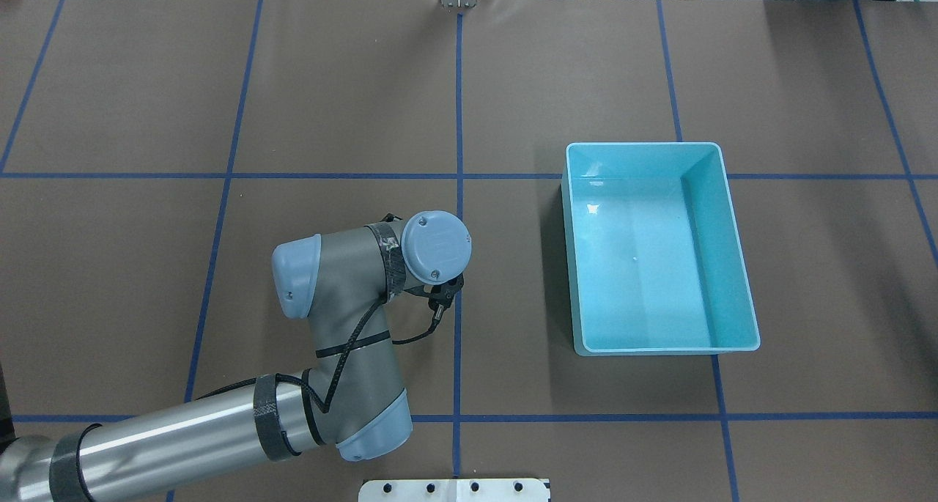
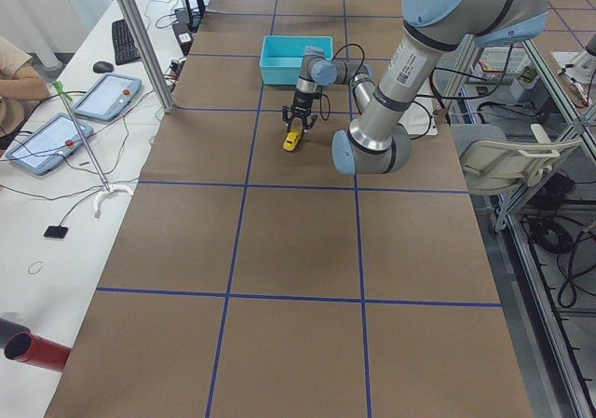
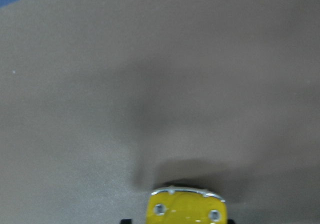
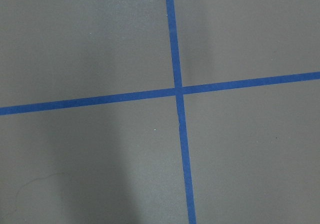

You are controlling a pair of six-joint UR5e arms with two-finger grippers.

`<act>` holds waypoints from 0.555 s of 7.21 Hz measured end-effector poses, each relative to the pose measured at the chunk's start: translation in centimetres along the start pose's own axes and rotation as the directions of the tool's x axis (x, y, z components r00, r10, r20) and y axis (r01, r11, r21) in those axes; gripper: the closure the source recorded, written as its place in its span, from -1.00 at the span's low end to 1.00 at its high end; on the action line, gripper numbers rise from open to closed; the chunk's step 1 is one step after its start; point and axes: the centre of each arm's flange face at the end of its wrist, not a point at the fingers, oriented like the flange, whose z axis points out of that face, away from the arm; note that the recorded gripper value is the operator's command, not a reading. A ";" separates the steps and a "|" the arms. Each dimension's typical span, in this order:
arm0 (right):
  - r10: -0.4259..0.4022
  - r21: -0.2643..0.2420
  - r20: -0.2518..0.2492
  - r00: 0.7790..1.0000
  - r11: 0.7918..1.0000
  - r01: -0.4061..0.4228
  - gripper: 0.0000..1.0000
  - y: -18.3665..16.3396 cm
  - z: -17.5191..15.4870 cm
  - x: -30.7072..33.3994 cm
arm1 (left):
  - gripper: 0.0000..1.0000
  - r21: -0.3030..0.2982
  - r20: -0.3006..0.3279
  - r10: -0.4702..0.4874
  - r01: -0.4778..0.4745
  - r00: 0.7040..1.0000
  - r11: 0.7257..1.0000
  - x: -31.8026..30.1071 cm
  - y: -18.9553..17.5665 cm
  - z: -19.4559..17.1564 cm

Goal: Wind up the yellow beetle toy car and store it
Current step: 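Close the left gripper on the yellow car's rear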

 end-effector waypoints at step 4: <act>-0.004 -0.006 -0.001 1.000 1.000 0.004 -1.00 0.0 0.3 -0.2 | 0.89 0.070 0.019 -0.030 0.029 0.999 0.997 -0.7 1.0 -2.2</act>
